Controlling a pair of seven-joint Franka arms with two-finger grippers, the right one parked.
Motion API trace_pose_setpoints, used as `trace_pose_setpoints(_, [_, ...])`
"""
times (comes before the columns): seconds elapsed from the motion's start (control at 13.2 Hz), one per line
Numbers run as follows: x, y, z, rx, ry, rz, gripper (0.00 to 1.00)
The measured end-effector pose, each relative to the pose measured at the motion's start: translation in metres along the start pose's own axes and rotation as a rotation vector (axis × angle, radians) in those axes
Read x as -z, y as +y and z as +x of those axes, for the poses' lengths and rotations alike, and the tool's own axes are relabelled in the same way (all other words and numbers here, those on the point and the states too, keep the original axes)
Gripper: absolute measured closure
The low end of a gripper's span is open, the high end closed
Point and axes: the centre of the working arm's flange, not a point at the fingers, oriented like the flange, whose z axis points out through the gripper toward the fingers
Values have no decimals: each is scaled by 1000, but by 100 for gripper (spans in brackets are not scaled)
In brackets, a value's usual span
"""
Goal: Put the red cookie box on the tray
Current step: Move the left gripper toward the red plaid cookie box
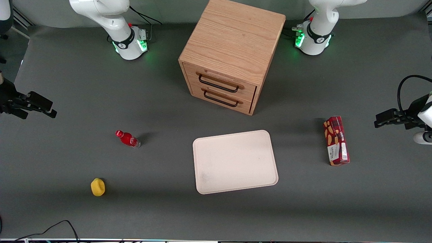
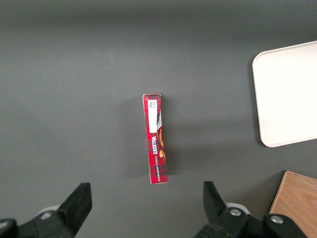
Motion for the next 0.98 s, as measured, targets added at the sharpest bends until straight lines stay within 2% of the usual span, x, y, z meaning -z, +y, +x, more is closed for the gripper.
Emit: trace_pose_setpoints(0.98, [-19,2,5,-7,-35,-3,0])
